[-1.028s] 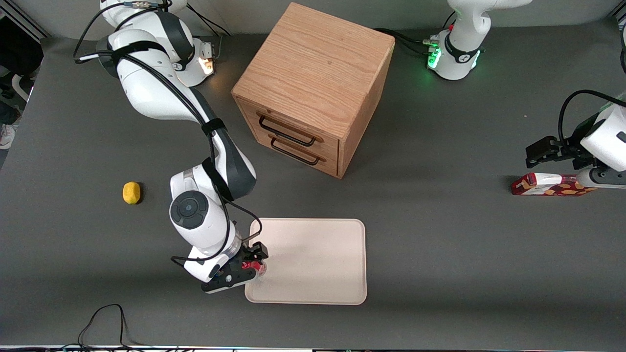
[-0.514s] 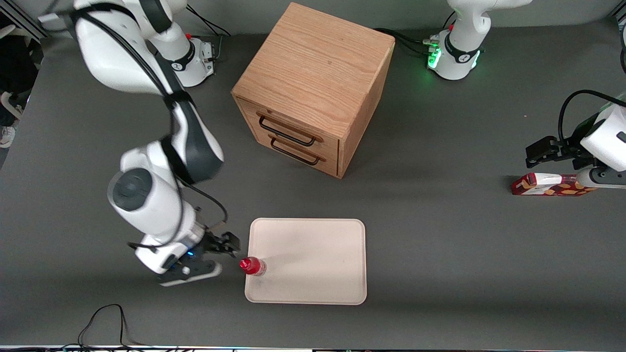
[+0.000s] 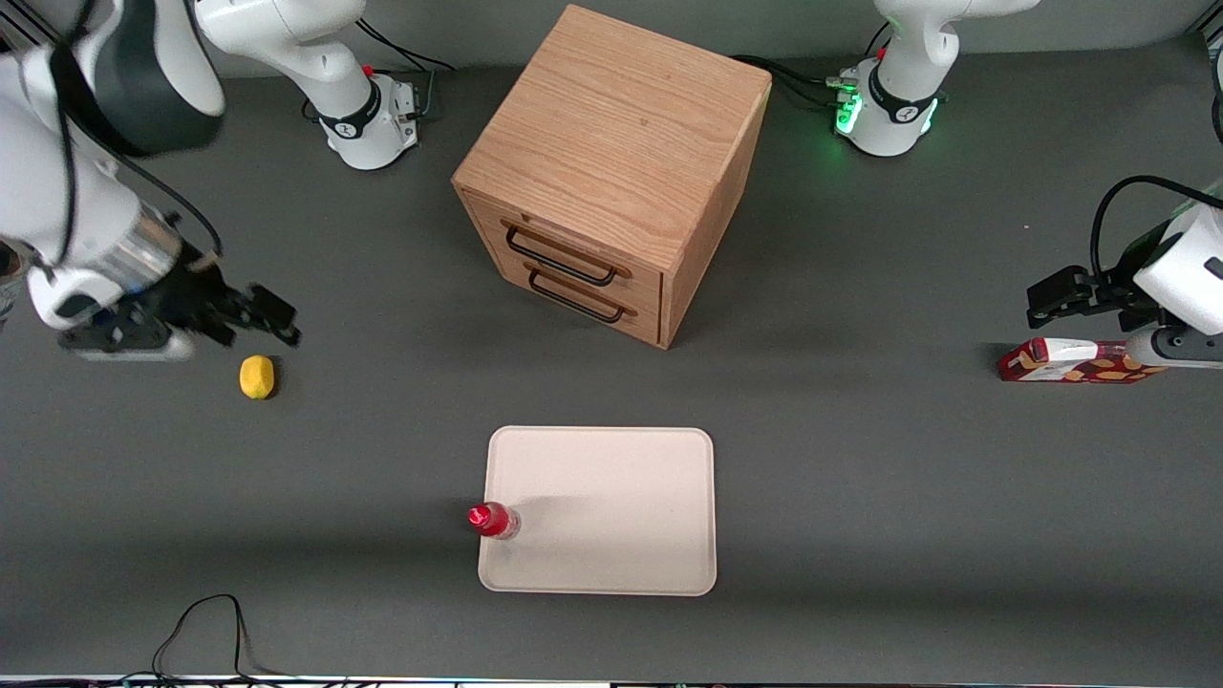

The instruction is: Place coke bottle on tray

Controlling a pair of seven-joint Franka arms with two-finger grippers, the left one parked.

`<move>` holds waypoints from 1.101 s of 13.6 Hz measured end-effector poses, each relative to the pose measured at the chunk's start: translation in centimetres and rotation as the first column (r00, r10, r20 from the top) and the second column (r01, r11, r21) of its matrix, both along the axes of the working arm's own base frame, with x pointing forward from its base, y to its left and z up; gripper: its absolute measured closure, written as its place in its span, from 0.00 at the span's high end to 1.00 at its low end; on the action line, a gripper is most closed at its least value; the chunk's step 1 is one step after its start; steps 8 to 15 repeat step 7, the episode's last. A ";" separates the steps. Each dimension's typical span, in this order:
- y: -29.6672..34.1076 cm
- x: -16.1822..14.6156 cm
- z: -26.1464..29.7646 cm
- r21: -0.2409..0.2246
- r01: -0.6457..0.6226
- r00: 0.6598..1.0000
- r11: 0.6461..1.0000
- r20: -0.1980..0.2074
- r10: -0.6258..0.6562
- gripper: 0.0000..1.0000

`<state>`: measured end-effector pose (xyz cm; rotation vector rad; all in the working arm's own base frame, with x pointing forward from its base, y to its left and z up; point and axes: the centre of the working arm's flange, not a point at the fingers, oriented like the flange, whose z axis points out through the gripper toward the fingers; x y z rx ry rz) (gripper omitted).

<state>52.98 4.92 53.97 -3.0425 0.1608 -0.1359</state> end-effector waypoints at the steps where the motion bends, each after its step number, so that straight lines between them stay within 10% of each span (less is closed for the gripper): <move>1: -1.2 -1.8 1.2 -0.039 0.001 1.000 0.999 -0.015 -0.002 1.00; 15: -2.3 -4.0 5.1 -0.093 0.006 0.998 0.996 -0.065 -0.012 1.00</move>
